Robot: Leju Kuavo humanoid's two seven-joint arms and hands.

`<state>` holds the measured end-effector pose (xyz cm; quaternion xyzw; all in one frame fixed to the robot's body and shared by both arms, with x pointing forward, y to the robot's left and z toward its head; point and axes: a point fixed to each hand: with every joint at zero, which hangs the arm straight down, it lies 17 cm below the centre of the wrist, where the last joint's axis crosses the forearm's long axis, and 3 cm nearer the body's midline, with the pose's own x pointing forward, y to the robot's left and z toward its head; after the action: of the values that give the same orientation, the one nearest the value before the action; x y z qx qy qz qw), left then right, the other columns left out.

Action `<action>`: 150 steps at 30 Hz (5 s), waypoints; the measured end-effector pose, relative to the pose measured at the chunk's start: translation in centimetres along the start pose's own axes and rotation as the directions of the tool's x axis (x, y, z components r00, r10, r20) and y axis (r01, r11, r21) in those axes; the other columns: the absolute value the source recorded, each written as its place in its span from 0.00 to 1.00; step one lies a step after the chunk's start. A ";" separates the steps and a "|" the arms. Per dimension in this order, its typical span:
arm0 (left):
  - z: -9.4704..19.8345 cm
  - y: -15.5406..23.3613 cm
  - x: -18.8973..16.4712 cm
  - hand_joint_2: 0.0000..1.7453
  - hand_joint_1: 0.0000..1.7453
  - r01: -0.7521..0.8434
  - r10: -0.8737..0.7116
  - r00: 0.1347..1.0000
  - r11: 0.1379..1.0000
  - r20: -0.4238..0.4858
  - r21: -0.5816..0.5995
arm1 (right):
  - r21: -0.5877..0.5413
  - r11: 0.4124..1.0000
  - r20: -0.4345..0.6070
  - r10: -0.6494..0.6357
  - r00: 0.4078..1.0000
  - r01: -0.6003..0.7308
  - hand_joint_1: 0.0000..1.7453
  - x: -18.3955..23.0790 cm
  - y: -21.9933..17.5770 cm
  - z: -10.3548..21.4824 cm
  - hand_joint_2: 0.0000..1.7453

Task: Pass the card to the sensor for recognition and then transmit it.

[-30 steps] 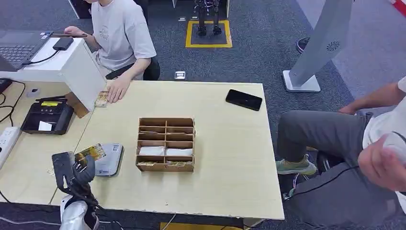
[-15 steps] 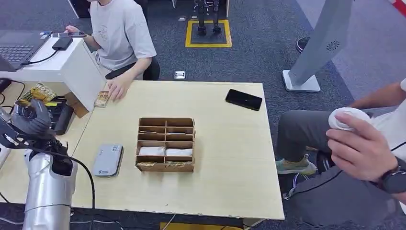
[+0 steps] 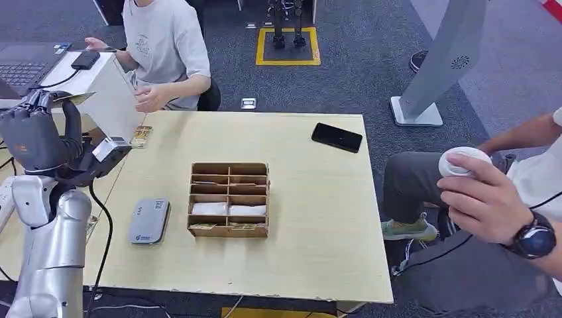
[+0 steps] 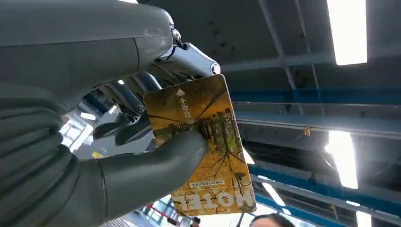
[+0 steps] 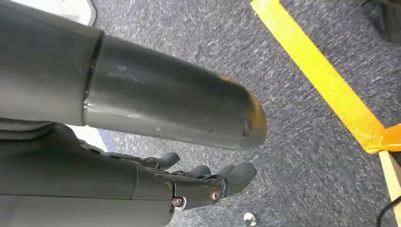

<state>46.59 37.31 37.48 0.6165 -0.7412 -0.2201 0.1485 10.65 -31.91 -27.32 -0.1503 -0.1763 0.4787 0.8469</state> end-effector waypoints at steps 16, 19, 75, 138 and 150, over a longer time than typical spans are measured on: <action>1.1 -1.4 -0.6 1.00 1.00 0.119 -0.115 0.992 0.990 0.054 -0.073 | 0.002 1.000 0.007 0.020 1.000 -0.020 0.00 -0.4 -0.2 0.0 0.00; 1.1 -1.4 -0.6 1.00 1.00 0.119 -0.115 0.992 0.990 0.054 -0.073 | 0.002 1.000 0.007 0.020 1.000 -0.020 0.00 -0.4 -0.2 0.0 0.00; 15.3 -5.6 28.9 1.00 0.00 -0.308 0.579 0.782 0.680 0.229 -0.665 | -0.001 0.996 -0.054 -0.089 0.995 0.089 0.00 -2.3 1.2 0.7 0.00; 18.1 -11.9 22.4 1.00 0.00 -0.140 0.316 0.939 0.711 0.135 -0.689 | -0.021 0.996 -0.044 -0.082 0.996 0.081 0.00 -2.3 0.8 0.6 0.00; 18.3 -12.2 22.3 1.00 0.00 -0.140 0.311 0.942 0.707 0.127 -0.693 | -0.021 0.997 -0.044 -0.082 0.996 0.081 0.00 -2.3 0.8 0.6 0.00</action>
<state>43.63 16.35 14.43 0.3941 -0.6927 -0.5247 0.2992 8.70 -33.48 -27.47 -0.1617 -0.1676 0.4387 0.8680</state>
